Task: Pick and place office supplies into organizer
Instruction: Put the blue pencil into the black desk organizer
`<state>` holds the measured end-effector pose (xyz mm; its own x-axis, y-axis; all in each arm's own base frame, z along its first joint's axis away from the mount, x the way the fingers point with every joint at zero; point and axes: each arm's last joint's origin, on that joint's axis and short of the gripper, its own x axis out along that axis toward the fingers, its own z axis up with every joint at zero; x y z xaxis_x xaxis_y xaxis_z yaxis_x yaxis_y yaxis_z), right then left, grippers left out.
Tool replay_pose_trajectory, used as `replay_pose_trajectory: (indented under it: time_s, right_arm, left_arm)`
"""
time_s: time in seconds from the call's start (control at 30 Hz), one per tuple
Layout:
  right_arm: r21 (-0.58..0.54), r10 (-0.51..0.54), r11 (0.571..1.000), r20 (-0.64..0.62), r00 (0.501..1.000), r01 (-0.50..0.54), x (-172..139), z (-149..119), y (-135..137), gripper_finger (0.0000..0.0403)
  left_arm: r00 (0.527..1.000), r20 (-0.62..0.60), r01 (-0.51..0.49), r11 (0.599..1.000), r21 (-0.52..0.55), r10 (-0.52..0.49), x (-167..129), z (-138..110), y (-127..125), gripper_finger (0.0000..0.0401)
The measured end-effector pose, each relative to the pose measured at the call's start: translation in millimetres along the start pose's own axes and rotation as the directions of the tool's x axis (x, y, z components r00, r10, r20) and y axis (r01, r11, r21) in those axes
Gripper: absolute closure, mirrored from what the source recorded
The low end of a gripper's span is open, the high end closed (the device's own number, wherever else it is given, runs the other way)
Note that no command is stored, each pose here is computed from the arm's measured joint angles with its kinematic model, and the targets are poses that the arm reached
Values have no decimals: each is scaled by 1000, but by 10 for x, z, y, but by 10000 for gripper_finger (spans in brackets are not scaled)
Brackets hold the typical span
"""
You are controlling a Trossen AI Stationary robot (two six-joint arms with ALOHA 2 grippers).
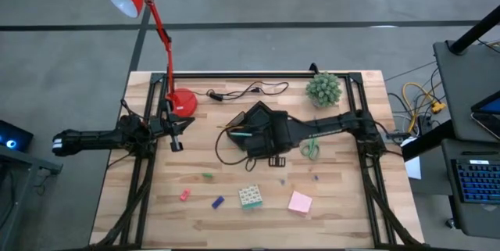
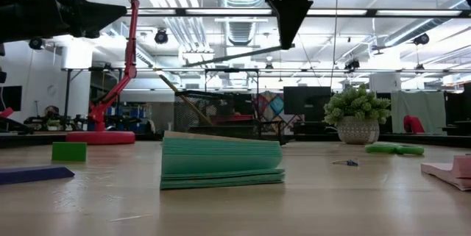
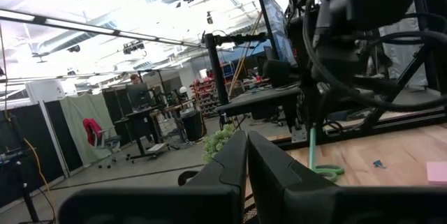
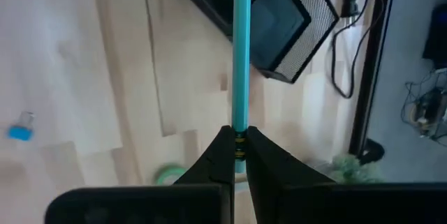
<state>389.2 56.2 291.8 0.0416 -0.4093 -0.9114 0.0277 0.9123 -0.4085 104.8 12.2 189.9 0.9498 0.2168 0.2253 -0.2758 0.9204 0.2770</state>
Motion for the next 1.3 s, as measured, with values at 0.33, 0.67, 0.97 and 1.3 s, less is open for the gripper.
replay_pose_trajectory:
  time_s: [0.33,0.67,0.97,1.3]
  right_arm:
    - [-17,-16,1000,-42,999,15,161,34,-291,390]
    - [-95,-20,995,-59,998,14,227,40,-427,390]
    - [-221,-32,975,-68,997,16,263,42,-509,390]
    - [-397,-156,911,-80,985,112,323,42,-683,390]
  left_arm:
    - [1000,-1,0,1000,0,0,0,-1,0,401]
    - [1000,-1,0,1000,0,0,0,-1,0,401]
    - [1000,-1,0,1000,0,0,0,-1,0,401]
    - [1000,-1,0,1000,0,0,0,-1,0,401]
